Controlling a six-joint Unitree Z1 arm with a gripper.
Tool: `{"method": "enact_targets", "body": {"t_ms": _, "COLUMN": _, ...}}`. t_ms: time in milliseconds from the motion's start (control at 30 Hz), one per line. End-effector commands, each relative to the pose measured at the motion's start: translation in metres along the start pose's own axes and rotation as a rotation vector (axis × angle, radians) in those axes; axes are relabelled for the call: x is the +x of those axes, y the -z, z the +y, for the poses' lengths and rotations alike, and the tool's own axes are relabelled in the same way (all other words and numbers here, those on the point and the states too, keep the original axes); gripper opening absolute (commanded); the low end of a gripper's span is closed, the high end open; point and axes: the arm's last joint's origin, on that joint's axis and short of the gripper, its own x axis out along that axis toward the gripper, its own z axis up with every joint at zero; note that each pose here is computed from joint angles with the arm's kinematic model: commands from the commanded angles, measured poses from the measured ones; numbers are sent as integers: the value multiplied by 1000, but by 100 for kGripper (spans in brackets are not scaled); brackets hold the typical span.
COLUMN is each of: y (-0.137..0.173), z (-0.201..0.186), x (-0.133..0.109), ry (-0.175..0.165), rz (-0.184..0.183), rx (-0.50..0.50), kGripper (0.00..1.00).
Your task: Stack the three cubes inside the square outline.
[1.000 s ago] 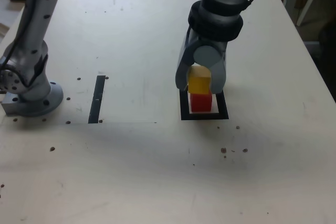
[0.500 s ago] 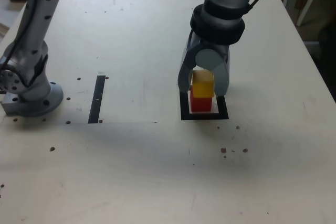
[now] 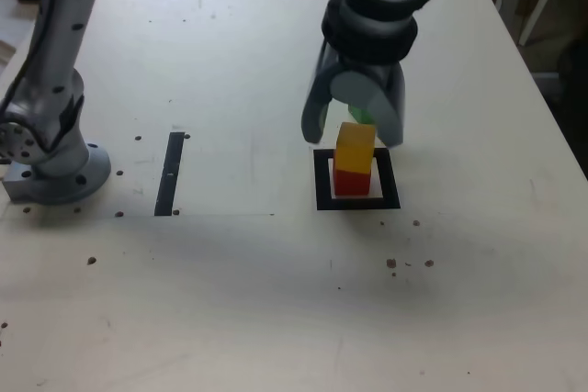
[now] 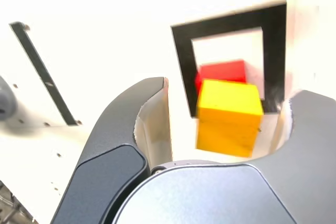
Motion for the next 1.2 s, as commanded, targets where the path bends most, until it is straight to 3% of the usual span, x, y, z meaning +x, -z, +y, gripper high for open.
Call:
{"method": "enact_targets", "body": {"t_ms": 0, "y": 12, "z": 8, "x": -10, "ry": -19, "rz": -22, "rx": -11, "kGripper": 99}}
{"method": "enact_targets", "body": {"t_ms": 167, "y": 20, "z": 32, "x": -13, "ry": -8, "rz": -36, "rx": -58, "kGripper": 99}}
{"method": "enact_targets", "body": {"t_ms": 600, "y": 11, "z": 96, "x": 12, "ry": 63, "rz": 2, "rx": -213, "kGripper": 100}}
{"method": "enact_targets", "body": {"t_ms": 1167, "y": -23, "z": 140, "x": 54, "ry": 160, "rz": 55, "rx": -272, "kGripper": 94}}
